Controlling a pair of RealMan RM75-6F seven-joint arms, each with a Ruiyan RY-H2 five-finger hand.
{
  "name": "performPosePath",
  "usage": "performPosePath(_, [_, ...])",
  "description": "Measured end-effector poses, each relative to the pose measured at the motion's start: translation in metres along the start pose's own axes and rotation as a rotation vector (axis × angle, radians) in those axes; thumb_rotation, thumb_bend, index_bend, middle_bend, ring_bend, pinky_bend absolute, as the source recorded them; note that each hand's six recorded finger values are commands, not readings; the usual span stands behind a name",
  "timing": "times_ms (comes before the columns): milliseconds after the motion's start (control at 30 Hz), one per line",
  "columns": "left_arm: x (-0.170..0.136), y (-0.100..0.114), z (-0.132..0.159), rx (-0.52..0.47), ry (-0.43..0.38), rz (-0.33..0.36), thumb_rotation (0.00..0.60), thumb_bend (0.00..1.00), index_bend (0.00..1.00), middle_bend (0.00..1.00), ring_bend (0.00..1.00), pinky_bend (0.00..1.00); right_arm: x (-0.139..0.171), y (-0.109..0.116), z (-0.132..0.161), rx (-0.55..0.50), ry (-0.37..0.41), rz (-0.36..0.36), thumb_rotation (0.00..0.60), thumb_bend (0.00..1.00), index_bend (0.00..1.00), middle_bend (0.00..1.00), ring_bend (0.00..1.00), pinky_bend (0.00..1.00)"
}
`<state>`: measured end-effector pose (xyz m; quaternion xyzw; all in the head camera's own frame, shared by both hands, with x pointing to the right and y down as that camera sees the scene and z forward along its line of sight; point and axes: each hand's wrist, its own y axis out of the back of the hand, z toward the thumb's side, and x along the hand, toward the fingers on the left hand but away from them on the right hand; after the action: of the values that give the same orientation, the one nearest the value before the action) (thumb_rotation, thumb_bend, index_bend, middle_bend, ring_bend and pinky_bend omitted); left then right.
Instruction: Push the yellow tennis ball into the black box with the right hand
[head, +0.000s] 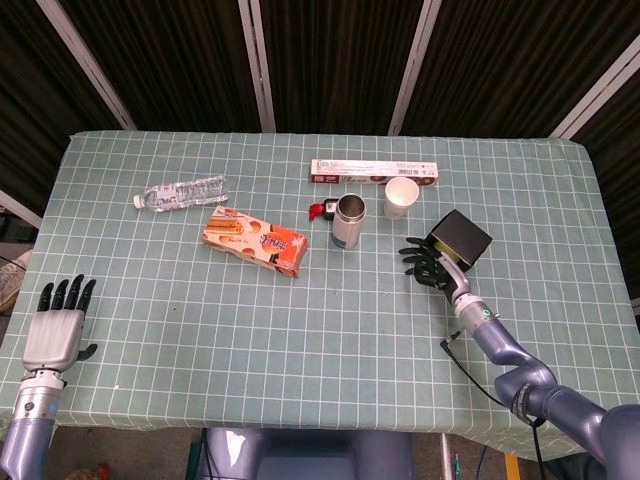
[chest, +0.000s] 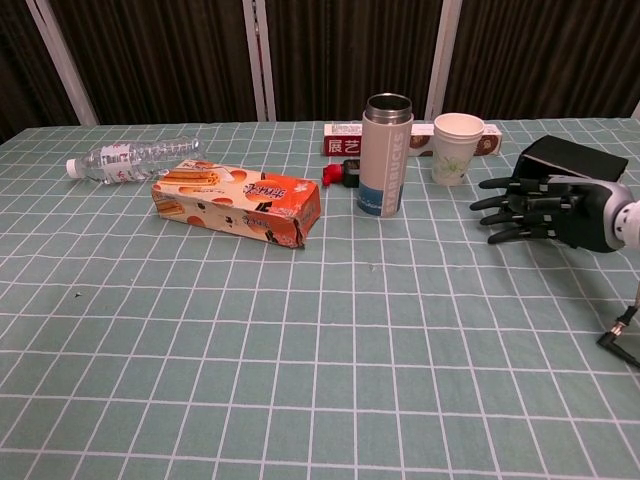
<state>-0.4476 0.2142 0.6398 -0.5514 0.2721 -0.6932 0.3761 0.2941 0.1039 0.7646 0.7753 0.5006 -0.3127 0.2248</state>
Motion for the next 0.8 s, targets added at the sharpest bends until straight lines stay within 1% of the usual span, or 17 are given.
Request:
performPosePath(133, [-0.001, -0.001, 0.001, 0.002, -0.002, -0.004, 0.600, 0.12, 0.00, 0.00, 0.00, 0.00, 0.003, 0.006, 0.001, 0.116, 0.036, 0.005, 0.600, 0.73, 0.15, 0.25, 0.23, 0.19])
performPosePath(267, [-0.001, -0.001, 0.000, 0.002, -0.002, -0.004, 0.600, 0.12, 0.00, 0.00, 0.00, 0.00, 0.006, 0.011, 0.003, 0.249, 0.077, 0.005, 0.600, 0.73, 0.15, 0.25, 0.20, 0.14])
performPosePath(467, [-0.003, 0.000, 0.000, 0.001, -0.003, 0.001, 0.600, 0.12, 0.00, 0.00, 0.00, 0.00, 0.011, 0.014, 0.003, 0.415, 0.142, -0.009, 0.600, 0.73, 0.15, 0.25, 0.16, 0.07])
performPosePath(600, [-0.005, 0.001, 0.001, -0.002, -0.007, 0.004, 0.600, 0.12, 0.00, 0.00, 0.00, 0.00, 0.015, 0.017, 0.001, 0.472, 0.162, -0.016, 0.600, 0.73, 0.15, 0.25, 0.15, 0.07])
performPosePath(700, [-0.006, 0.002, 0.001, -0.005, -0.013, 0.007, 0.600, 0.12, 0.00, 0.00, 0.00, 0.00, 0.020, 0.016, -0.001, 0.460, 0.171, -0.011, 0.600, 0.73, 0.15, 0.25, 0.15, 0.07])
performPosePath(800, [-0.009, 0.004, 0.001, -0.009, -0.023, 0.013, 0.600, 0.12, 0.00, 0.00, 0.00, 0.00, 0.027, 0.010, -0.002, 0.432, 0.183, 0.007, 0.600, 0.73, 0.15, 0.25, 0.15, 0.07])
